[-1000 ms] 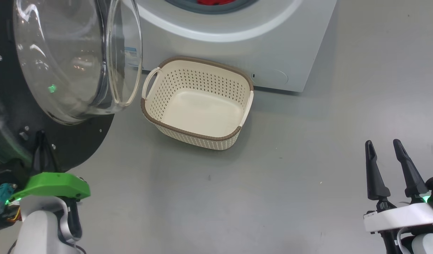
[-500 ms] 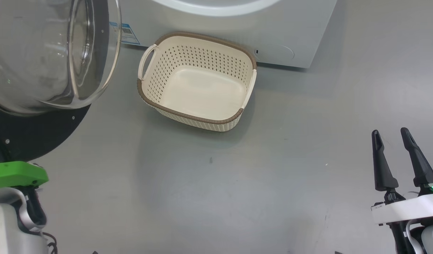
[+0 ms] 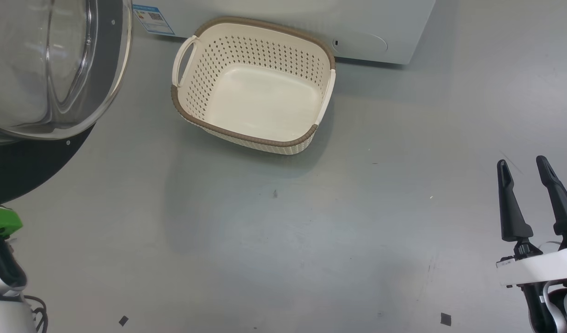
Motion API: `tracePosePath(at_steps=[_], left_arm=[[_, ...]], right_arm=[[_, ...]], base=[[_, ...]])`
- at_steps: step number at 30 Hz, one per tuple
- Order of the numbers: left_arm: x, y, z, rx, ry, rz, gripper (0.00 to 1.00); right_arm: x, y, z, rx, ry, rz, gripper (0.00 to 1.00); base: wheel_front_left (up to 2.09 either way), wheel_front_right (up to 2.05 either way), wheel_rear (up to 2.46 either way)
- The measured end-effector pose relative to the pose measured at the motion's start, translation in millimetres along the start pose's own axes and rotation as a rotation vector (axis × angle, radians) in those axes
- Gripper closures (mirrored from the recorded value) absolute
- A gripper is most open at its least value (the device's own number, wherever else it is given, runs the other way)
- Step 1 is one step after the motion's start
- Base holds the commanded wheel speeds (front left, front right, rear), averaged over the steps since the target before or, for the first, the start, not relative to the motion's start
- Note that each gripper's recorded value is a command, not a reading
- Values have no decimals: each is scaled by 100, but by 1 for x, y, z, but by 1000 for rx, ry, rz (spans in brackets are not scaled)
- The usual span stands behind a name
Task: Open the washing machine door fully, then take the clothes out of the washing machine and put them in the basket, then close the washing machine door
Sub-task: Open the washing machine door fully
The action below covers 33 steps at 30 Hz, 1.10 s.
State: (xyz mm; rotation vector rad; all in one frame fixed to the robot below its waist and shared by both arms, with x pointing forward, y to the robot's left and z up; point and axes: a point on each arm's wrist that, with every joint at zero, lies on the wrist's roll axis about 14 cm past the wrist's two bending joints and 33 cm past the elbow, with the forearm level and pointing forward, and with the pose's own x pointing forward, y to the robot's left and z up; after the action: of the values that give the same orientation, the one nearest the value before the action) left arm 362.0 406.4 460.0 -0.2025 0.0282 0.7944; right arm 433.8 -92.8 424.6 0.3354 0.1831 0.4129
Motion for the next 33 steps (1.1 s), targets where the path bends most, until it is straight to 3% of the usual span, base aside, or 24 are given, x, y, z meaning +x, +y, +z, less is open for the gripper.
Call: tracePosePath(at_steps=[33], left_arm=[[19,18,0,24,12,70,100]], right_arm=[[9,-17,-9,-25,33,6,0]], base=[[0,0,0]])
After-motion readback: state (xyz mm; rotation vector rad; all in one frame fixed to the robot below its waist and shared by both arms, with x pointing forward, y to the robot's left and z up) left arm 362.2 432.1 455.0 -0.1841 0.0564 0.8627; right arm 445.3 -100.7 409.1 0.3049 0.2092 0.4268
